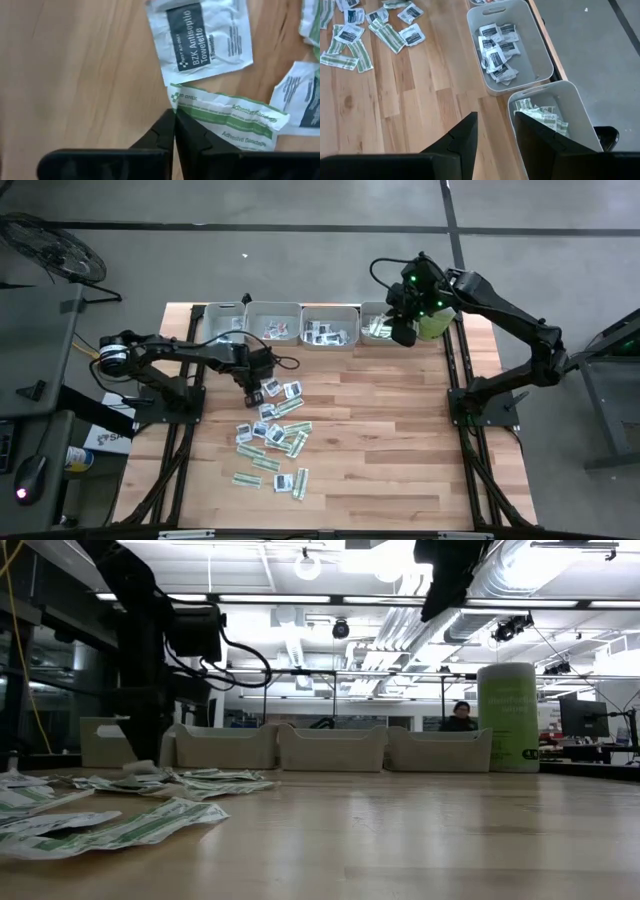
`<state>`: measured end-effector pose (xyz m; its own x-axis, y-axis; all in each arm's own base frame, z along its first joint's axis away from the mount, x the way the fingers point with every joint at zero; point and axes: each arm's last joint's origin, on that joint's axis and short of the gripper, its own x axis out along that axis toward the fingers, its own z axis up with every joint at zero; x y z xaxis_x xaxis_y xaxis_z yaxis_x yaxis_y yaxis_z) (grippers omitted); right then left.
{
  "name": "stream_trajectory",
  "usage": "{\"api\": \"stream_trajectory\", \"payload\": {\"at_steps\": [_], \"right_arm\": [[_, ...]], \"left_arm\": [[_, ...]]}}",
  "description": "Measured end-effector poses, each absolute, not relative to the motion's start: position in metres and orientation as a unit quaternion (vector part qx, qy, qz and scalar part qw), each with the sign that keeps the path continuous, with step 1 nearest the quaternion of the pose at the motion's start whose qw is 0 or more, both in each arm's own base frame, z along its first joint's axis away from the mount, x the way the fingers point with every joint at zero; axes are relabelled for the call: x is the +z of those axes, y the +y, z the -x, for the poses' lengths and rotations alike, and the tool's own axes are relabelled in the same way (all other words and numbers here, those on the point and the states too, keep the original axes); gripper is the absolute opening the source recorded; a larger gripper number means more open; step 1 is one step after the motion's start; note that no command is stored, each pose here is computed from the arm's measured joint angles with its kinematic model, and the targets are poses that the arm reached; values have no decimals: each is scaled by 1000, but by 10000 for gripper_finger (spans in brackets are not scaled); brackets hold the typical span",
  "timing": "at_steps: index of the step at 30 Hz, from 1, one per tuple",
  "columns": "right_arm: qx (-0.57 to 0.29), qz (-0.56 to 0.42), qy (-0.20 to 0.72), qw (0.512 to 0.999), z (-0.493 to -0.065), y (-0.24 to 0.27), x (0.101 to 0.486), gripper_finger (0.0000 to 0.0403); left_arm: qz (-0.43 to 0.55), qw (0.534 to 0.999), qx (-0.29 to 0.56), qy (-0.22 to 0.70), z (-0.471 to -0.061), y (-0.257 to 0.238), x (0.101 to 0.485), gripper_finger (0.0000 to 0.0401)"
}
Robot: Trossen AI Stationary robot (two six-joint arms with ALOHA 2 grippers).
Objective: Pick & Place First Aid Supplies
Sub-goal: Put the green bandage into the right gray bin
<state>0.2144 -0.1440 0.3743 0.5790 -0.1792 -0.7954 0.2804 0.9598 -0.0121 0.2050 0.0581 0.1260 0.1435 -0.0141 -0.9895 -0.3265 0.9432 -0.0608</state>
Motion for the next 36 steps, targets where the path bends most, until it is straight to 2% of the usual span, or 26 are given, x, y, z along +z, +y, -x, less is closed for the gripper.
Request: {"api": "stream_trajectory", "payload": {"at_steps": [7, 10, 12, 19, 26, 32, 36], "right_arm": [[-115, -96, 433, 889, -214, -142, 374, 124], [-99, -117, 421, 894, -216, -140, 375, 124], [-94, -117, 414, 898, -219, -138, 376, 124], [-75, -93, 375, 919, -234, -127, 382, 124], [-59, -67, 298, 950, -254, -114, 395, 124], [-63, -59, 242, 967, -265, -107, 405, 125], [-73, -52, 230, 969, -269, -105, 406, 142]], "left_arm": [[214, 748, 111, 619, -205, 54, 150, 2], [226, 791, 129, 553, -215, 57, 177, 1], [227, 800, 147, 536, -214, 58, 190, 1], [197, 858, 207, 426, -223, 65, 250, 1], [150, 908, 248, 302, -237, 73, 305, 0], [114, 933, 258, 223, -244, 76, 337, 0], [91, 946, 251, 181, -247, 77, 352, 0]]}}
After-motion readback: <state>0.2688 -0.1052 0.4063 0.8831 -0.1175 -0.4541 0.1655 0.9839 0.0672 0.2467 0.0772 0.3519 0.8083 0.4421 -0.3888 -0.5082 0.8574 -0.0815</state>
